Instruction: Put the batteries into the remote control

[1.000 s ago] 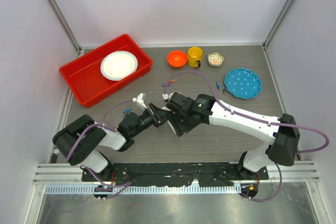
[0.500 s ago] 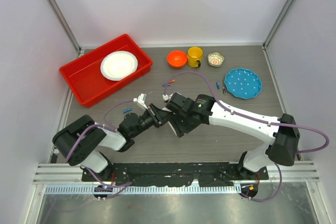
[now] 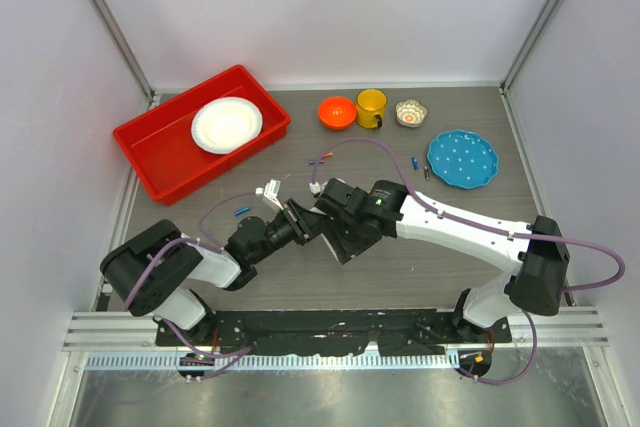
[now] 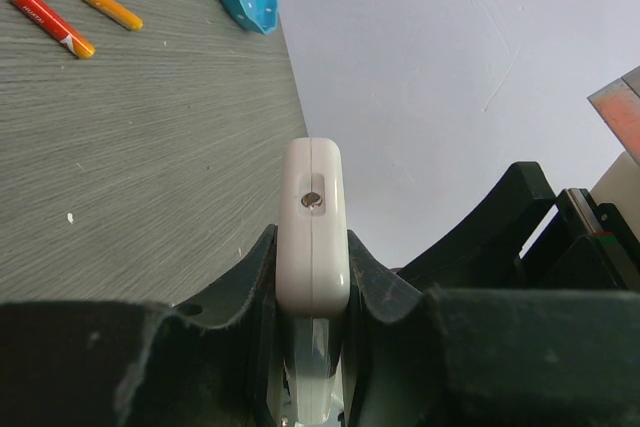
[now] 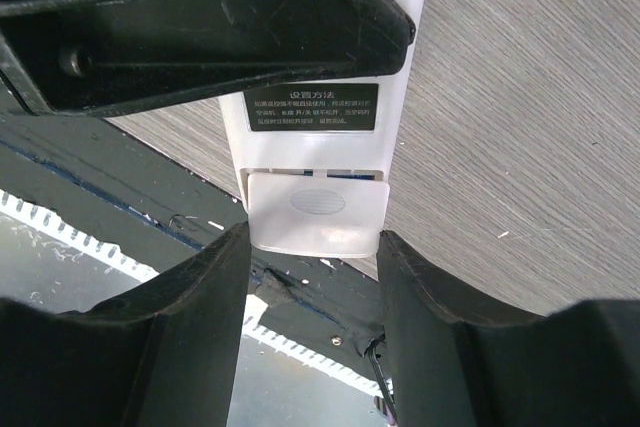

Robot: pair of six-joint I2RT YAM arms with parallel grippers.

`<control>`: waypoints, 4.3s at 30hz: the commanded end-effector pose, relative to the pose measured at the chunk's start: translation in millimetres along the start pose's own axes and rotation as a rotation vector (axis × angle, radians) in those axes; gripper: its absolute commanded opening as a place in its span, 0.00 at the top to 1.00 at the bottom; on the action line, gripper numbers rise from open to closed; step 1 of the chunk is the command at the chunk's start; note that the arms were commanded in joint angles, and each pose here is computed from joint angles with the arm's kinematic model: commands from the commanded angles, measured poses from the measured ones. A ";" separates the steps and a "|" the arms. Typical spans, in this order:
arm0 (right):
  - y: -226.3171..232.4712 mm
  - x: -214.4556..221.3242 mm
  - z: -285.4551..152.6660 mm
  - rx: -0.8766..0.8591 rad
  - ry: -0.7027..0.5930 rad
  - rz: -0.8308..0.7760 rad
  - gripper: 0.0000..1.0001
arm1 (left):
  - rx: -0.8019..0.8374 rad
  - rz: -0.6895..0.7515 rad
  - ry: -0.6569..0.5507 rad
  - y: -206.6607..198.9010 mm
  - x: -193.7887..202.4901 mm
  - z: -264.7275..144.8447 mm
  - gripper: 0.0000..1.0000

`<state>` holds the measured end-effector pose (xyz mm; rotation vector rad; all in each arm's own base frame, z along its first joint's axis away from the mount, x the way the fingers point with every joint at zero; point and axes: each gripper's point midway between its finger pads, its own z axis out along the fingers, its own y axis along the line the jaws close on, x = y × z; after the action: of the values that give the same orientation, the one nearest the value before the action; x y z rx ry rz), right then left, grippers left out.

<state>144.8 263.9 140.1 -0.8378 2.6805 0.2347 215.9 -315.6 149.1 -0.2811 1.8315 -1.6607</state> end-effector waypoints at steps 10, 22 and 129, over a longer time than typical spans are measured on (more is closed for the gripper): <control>6.9 -40.8 -2.5 -0.001 -0.157 0.060 0.99 | 0.339 0.048 -0.035 -90.4 -7.3 -8.1 1.00; 0.1 -47.8 2.0 0.010 -0.195 0.089 0.99 | 0.391 0.054 0.010 -106.7 4.6 -11.6 1.00; -9.8 -14.0 -55.3 -0.029 -0.016 -0.094 0.99 | 0.083 -0.002 0.007 -41.1 -7.2 10.0 1.00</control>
<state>152.0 250.1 190.1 -0.9117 2.6441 0.2482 218.4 -316.7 177.0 -0.2752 1.7673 -1.6620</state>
